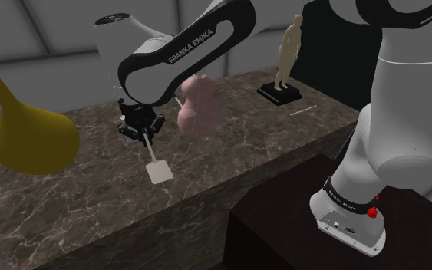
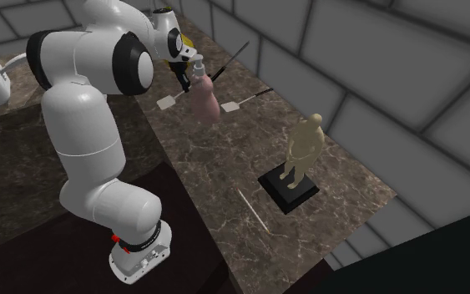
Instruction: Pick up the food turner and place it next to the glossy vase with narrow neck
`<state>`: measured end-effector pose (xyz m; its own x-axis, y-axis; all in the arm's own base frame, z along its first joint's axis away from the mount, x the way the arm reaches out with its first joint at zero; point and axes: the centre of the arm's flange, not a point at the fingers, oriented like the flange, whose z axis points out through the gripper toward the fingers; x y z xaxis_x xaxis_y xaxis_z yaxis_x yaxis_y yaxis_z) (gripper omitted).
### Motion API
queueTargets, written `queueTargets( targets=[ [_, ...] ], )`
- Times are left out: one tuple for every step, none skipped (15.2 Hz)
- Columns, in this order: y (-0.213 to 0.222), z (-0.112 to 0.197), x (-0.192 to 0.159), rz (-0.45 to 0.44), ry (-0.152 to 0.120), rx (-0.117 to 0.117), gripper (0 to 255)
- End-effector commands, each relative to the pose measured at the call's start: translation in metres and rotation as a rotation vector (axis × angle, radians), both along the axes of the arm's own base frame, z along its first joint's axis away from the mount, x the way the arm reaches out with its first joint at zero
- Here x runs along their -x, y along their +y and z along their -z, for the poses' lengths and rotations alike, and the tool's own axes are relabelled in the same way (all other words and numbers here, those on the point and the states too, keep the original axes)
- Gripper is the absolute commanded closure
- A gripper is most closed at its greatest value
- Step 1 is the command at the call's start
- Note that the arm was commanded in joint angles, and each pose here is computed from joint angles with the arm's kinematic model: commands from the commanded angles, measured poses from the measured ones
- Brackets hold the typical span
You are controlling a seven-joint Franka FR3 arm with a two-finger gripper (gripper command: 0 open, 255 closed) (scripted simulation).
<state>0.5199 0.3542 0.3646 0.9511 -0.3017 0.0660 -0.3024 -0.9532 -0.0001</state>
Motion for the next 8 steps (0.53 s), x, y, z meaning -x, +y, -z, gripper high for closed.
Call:
queueTargets(
  targets=[
    [0.0001, 0.01, 0.0004, 0.0, 0.0, 0.0, 255],
    [0.0001, 0.0141, 0.0004, 0.0, 0.0, 0.0, 255],
    [0.0001, 0.0141, 0.0004, 0.0, 0.0, 0.0, 255],
    [0.0001, 0.0141, 0.0004, 0.0, 0.0, 0.0, 255],
    [0.0001, 0.0141, 0.0004, 0.0, 0.0, 0.0, 255],
    [0.0001, 0.0141, 0.0004, 0.0, 0.0, 0.0, 255],
    [0.0001, 0.0141, 0.0004, 0.0, 0.0, 0.0, 255],
    [0.0001, 0.0141, 0.0004, 0.0, 0.0, 0.0, 255]
  ],
)
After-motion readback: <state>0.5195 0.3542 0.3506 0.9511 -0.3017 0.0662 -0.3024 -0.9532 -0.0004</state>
